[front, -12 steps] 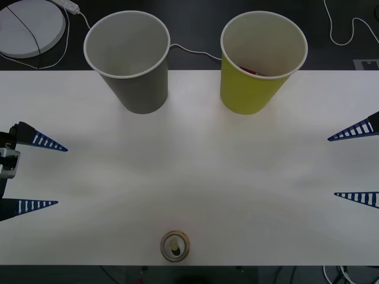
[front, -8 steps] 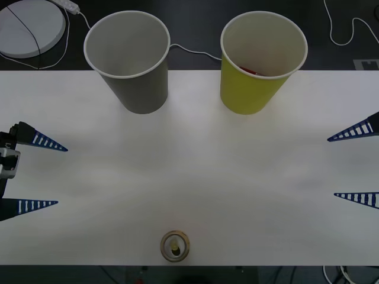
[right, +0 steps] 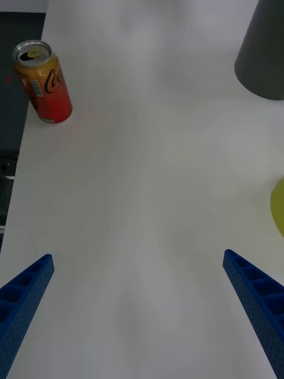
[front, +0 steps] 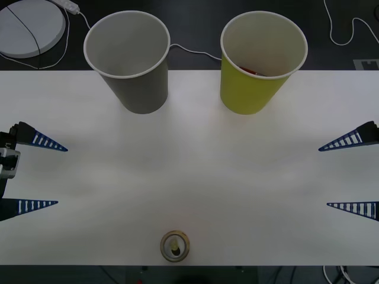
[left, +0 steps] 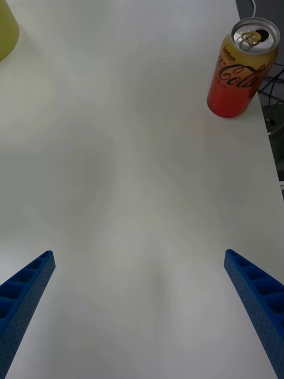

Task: Put the can into the green bin and the plastic bottle into the gray bin

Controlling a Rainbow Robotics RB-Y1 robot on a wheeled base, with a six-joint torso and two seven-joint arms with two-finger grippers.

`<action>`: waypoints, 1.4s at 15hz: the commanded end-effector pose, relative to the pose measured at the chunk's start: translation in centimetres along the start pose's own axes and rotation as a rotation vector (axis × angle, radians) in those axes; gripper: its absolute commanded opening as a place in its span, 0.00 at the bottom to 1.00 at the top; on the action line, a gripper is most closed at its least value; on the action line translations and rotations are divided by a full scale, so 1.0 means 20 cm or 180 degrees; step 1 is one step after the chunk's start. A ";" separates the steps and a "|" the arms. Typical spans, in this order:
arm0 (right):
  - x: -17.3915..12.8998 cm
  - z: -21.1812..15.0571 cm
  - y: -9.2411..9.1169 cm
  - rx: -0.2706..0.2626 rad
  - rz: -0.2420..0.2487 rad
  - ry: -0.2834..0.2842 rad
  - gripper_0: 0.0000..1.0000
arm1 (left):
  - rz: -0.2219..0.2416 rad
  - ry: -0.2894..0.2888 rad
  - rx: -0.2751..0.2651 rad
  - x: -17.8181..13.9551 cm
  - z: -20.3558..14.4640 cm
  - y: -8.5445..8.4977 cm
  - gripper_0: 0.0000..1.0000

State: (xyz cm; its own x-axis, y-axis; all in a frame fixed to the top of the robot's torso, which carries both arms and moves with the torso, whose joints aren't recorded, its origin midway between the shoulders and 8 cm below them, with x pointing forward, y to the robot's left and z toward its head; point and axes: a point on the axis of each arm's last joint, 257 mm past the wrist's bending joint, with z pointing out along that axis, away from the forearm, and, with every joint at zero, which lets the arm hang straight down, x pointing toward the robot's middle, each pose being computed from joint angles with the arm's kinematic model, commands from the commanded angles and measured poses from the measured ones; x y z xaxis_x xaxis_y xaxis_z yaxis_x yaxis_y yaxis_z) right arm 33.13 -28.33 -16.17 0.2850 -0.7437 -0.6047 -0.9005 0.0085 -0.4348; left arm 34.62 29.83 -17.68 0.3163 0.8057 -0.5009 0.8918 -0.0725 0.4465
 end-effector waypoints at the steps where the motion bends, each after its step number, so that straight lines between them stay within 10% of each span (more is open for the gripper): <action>1: 0.01 0.05 0.04 -0.0001 -0.0175 -0.0128 1.00 | 0.0000 0.0000 0.0000 0.00 0.00 0.00 1.00; 12: 0.02 0.34 0.31 -0.0132 -0.0155 -0.1095 1.00 | 0.0000 0.0000 0.0000 0.00 0.00 0.00 1.00; 21: -0.04 0.66 0.48 -0.0010 0.0262 -0.1609 1.00 | 0.0000 0.0000 0.0000 0.00 0.00 0.00 1.00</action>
State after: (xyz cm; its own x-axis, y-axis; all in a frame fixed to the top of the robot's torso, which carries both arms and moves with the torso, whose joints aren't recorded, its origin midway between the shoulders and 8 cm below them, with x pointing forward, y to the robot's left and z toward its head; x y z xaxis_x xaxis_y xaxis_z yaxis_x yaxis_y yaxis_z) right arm 28.69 -19.24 -28.35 0.3367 -0.3292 -0.8822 -0.9269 0.0491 -0.3721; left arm 34.61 29.83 -17.68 0.3162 0.8057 -0.5009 0.8919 -0.0726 0.4463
